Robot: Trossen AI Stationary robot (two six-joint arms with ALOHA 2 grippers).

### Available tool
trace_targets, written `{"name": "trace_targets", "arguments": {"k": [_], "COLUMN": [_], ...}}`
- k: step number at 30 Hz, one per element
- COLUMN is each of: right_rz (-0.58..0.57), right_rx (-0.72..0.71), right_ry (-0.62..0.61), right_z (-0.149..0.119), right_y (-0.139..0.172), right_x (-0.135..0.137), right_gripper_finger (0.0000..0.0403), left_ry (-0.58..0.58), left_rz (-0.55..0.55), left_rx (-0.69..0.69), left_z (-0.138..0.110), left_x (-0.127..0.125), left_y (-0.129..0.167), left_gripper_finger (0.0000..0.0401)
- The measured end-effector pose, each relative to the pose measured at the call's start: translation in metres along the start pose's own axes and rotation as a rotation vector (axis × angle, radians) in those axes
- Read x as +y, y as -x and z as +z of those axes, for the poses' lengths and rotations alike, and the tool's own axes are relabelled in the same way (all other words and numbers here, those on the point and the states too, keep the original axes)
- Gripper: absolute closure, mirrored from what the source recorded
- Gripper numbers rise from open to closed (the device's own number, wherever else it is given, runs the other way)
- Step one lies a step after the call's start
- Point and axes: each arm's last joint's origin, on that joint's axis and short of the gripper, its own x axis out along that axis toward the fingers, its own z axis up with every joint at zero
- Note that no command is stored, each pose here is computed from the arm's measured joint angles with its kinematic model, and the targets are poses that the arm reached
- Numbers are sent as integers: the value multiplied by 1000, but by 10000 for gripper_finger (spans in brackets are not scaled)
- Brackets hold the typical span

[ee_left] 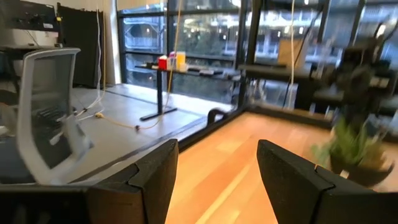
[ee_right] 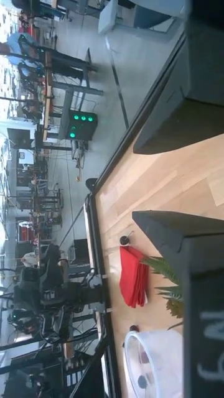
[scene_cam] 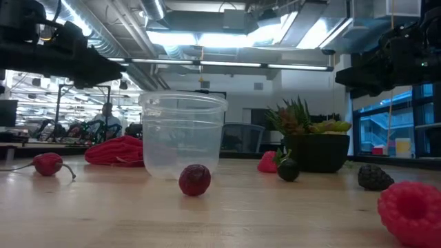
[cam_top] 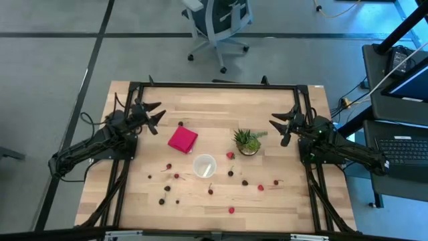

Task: Pick and placing Produce into tupperware
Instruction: Put the black cherry into the container

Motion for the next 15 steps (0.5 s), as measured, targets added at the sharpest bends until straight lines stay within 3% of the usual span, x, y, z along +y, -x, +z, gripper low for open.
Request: {"name": "trace_targets", "arguments": {"k": [4, 9, 13, 15], "right_rz": [0, 0, 0, 0], "right_rx": [0, 2, 1, -8], "right_ry": [0, 1, 3, 1], "right_z": [0, 0, 0, 1], "right_y": [0, 0, 0, 0], "right_x": [0, 0, 0, 0], "right_gripper_finger": [242, 242, 242, 242], "left_ry": [94, 106, 123, 124], "left_rz": [-10, -40, -173, -167], "left_rx": [-66, -61, -8, 77], "left_z": [7, 6, 3, -1], "left_x": [-1, -2, -5, -5], "left_y": [0, 0, -1, -3], "left_gripper_finger": [187, 187, 187, 187]}}
